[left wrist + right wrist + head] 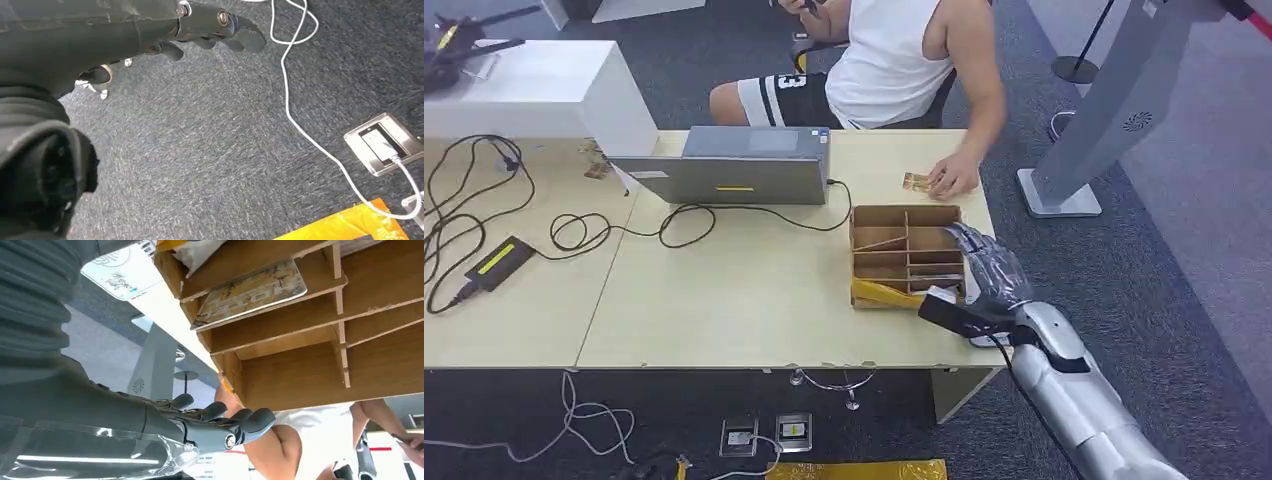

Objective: Pass the card to the sensor for recognition and then transmit it.

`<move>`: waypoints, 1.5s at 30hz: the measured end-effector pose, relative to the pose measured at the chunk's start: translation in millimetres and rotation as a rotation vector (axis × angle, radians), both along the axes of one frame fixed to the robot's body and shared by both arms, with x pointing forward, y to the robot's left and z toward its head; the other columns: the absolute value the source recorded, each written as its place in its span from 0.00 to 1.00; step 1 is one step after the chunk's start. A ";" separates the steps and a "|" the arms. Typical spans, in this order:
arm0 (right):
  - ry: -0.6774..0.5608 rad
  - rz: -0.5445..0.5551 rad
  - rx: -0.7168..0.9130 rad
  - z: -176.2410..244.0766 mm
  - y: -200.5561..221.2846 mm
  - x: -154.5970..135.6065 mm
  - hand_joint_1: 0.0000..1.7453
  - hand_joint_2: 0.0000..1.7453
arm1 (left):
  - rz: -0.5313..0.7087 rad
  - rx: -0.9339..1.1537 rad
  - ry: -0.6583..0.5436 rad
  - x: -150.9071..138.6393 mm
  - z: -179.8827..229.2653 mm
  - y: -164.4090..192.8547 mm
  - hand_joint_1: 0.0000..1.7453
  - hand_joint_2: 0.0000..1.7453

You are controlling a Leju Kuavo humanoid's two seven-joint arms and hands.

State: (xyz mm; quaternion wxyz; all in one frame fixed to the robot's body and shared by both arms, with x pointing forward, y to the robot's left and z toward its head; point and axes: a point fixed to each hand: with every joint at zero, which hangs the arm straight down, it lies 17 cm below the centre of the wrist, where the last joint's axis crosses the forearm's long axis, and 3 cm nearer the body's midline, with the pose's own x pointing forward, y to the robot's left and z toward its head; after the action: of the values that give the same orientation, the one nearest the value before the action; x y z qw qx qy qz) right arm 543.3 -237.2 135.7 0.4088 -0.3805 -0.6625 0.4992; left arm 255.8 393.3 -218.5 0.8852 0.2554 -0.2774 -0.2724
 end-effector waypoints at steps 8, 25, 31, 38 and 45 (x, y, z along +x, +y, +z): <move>0.003 0.018 -0.003 -1.2 6.6 -1.5 0.00 1.00 | -0.002 -0.001 -0.005 4.5 1.8 -0.4 0.00 0.00; 0.034 0.049 -0.004 -10.0 20.8 -3.7 1.00 1.00 | -0.005 0.003 -0.009 9.6 3.9 -0.3 0.00 0.00; 0.055 0.048 -0.003 -13.6 20.3 -3.0 1.00 1.00 | -0.005 0.004 -0.010 9.6 4.0 0.0 0.00 0.00; 0.057 0.046 -0.001 -12.1 20.0 -1.5 1.00 1.00 | -0.005 0.005 -0.009 9.5 3.9 0.1 0.00 0.00; 0.062 0.042 0.002 -12.8 19.4 -1.3 1.00 1.00 | -0.006 0.005 -0.009 9.5 4.0 0.1 0.00 0.00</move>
State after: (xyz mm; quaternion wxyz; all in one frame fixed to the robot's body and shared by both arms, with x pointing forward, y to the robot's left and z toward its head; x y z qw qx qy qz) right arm 542.0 -217.8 122.9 0.4188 -0.3505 -0.6578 0.5187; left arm 265.3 393.4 -214.6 0.8824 0.2583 -0.2816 -0.2744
